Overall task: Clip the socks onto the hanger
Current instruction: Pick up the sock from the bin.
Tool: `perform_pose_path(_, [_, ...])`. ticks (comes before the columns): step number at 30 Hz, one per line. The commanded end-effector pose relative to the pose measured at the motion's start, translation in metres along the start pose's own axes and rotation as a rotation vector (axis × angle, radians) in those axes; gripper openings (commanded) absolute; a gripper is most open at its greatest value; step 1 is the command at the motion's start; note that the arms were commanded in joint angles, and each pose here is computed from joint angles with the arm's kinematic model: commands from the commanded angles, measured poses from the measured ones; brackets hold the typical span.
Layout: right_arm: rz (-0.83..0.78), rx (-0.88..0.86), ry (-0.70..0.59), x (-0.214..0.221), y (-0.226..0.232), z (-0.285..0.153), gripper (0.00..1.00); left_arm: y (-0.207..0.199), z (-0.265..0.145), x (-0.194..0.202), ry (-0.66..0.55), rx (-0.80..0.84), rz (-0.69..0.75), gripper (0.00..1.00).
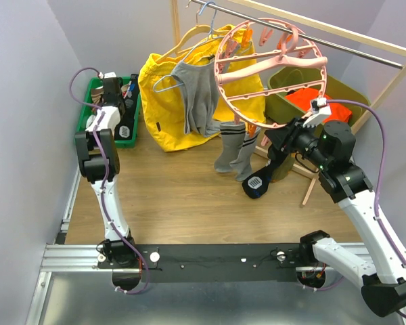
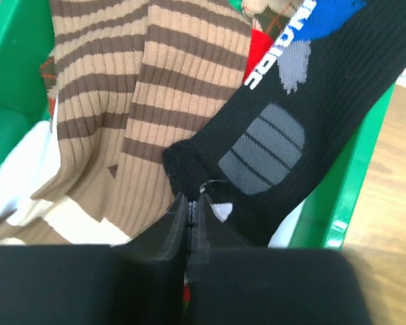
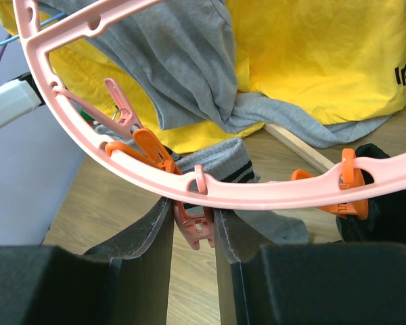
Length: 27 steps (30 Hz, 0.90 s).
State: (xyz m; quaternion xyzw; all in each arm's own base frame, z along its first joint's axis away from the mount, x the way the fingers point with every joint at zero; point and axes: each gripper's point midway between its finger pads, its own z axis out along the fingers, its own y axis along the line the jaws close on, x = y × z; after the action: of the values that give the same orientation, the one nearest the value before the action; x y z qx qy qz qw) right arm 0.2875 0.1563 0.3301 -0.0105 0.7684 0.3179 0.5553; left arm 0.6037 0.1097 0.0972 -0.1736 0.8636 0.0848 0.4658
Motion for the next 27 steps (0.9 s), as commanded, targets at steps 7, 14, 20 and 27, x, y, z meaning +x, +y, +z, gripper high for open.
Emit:
perform_pose_path(7, [-0.009,-0.002,-0.006,-0.004,0.003,-0.009,0.01,0.034,-0.086,-0.059,-0.311,-0.064,0.115,0.0])
perform_pose_path(14, [-0.014,-0.017,-0.012,-0.006,0.007,-0.013,0.01,0.047,-0.152,-0.1,-0.555,-0.083,0.217,0.0])
perform_pose_path(20, [-0.018,-0.008,-0.033,-0.01,0.007,-0.018,0.01,0.025,-0.211,-0.157,-0.805,0.026,0.316,0.0])
perform_pose_path(27, [-0.009,-0.013,-0.029,-0.01,0.009,-0.018,0.01,-0.02,-0.191,-0.143,-0.802,0.252,0.488,0.0])
